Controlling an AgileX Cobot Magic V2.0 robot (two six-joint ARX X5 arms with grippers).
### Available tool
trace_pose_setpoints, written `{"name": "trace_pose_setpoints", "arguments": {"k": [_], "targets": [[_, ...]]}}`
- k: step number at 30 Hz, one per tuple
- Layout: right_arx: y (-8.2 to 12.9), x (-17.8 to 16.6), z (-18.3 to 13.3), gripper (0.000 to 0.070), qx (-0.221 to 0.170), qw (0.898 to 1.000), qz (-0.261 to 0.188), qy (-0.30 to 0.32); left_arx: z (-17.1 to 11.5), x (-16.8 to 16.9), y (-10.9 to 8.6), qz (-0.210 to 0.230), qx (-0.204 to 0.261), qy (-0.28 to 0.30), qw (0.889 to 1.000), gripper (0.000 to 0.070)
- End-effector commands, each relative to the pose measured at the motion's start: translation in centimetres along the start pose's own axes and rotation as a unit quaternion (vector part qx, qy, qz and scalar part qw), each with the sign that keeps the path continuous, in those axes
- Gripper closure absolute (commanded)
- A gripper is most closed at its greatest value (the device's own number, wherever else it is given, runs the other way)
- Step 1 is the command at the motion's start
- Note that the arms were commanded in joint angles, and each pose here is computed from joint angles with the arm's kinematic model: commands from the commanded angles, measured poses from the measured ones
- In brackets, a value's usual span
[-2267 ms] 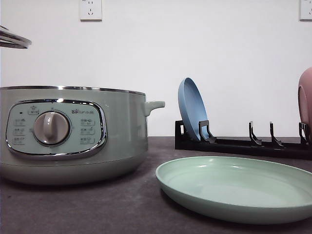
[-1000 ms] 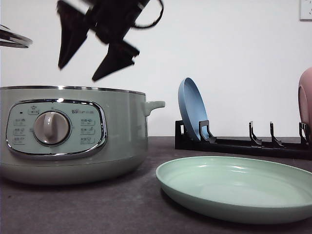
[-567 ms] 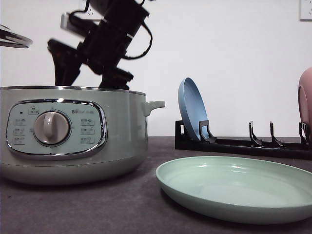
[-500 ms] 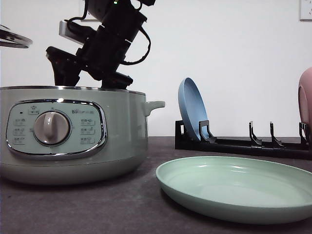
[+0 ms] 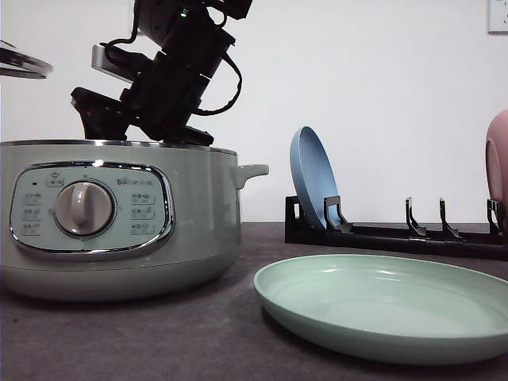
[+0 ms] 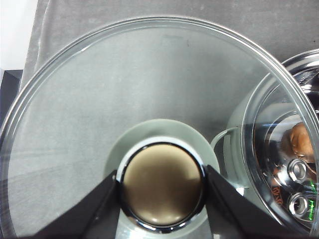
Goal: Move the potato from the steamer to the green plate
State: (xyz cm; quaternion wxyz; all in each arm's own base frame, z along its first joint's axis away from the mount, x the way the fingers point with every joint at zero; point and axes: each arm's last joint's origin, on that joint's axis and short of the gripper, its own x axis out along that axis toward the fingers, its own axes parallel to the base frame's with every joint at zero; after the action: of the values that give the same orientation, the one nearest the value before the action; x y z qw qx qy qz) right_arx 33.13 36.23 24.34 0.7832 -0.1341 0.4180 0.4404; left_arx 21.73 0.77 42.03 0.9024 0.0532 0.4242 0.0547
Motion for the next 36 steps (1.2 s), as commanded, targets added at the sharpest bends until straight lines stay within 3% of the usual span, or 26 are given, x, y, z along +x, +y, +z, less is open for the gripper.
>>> {"name": "trace_pose_setpoints", "arguments": {"k": [1, 19, 27, 36], "targets": [[0.4, 0.9, 0.2, 0.0202, -0.011, 1.0, 0.001, -0.002, 0.5, -1.1, 0.2, 0.006, -0.008, -0.033, 0.999, 0.0699], [0.2, 2.9, -0.7, 0.0211, -0.007, 1.0, -0.006, 0.024, 0.5, -1.1, 0.2, 0.006, -0.008, -0.033, 0.999, 0.0699], [0.3, 2.8, -0.7, 0.048, -0.007, 1.0, -0.005, 0.022, 0.5, -1.1, 0.2, 0.005, -0.008, -0.033, 0.999, 0.0699], [0.3, -1.5, 0.9, 0.05, -0.007, 1.0, -0.004, -0.011, 0.5, -1.1, 0.2, 0.005, -0.008, -0.033, 0.999, 0.0699]]}}
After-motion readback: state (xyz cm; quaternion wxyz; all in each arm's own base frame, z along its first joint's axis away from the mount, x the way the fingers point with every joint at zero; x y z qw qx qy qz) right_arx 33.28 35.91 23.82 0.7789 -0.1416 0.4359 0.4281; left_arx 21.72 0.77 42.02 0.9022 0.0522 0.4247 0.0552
